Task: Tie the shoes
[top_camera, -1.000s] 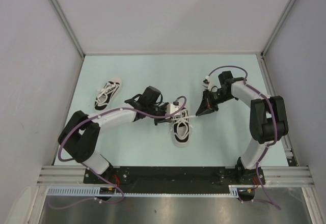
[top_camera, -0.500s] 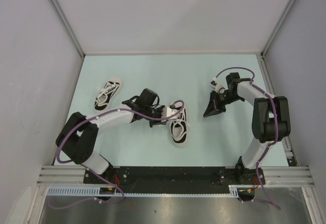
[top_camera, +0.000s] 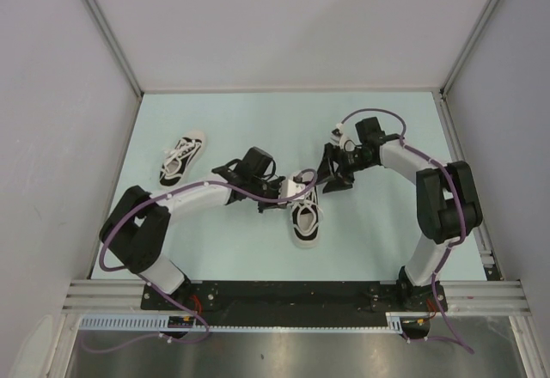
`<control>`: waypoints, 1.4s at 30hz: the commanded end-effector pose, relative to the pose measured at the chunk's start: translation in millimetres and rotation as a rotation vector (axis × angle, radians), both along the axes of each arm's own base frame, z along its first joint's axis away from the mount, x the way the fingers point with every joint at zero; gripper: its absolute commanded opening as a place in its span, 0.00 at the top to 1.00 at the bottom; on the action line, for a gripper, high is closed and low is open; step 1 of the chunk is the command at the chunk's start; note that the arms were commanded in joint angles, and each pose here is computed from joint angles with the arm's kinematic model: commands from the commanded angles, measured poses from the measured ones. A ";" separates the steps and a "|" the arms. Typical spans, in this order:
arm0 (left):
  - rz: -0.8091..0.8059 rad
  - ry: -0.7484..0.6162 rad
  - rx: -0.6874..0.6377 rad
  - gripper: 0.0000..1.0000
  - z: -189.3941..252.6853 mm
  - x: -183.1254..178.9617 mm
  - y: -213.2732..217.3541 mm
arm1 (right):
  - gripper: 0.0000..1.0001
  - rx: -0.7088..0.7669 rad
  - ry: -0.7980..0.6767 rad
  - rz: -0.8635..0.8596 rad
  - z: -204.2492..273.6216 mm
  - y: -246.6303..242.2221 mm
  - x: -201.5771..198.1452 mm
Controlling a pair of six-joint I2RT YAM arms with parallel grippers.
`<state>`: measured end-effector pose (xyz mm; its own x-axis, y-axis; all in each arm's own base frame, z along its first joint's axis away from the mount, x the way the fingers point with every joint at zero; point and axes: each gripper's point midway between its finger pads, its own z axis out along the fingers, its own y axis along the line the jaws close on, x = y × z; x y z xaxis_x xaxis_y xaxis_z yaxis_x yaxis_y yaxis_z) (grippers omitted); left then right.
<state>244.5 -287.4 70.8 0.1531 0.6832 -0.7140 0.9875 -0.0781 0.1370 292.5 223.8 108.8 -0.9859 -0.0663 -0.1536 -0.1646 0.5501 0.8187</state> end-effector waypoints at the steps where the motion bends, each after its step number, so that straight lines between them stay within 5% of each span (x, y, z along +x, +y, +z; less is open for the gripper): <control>1: -0.045 -0.055 -0.041 1.00 16.5 3.8 -20.6 | 0.27 0.041 -0.010 -0.042 12.1 20.5 13.9; 6: -0.052 -0.058 -0.048 1.00 19.9 4.4 -28.2 | 0.35 0.046 0.002 -0.018 7.9 34.7 10.4; 21: -0.053 -0.061 -0.045 1.00 19.9 5.4 -29.7 | 0.40 0.024 0.036 0.034 -6.2 48.6 -3.3; 27: -0.048 -0.051 -0.034 1.00 17.7 4.6 -28.1 | 0.78 0.044 0.021 0.060 -1.7 49.4 -5.7; 28: -0.047 -0.049 -0.031 1.00 17.0 4.1 -27.3 | 0.94 0.043 0.020 0.059 -1.2 48.2 -5.4; 29: -0.042 -0.050 -0.026 1.00 16.5 4.3 -26.3 | 1.00 0.042 0.016 0.060 -0.3 46.9 -5.3; 42: -0.073 -0.030 0.098 1.00 -12.7 -16.1 10.6 | 1.00 -0.070 -0.009 0.017 -3.4 -2.4 -4.4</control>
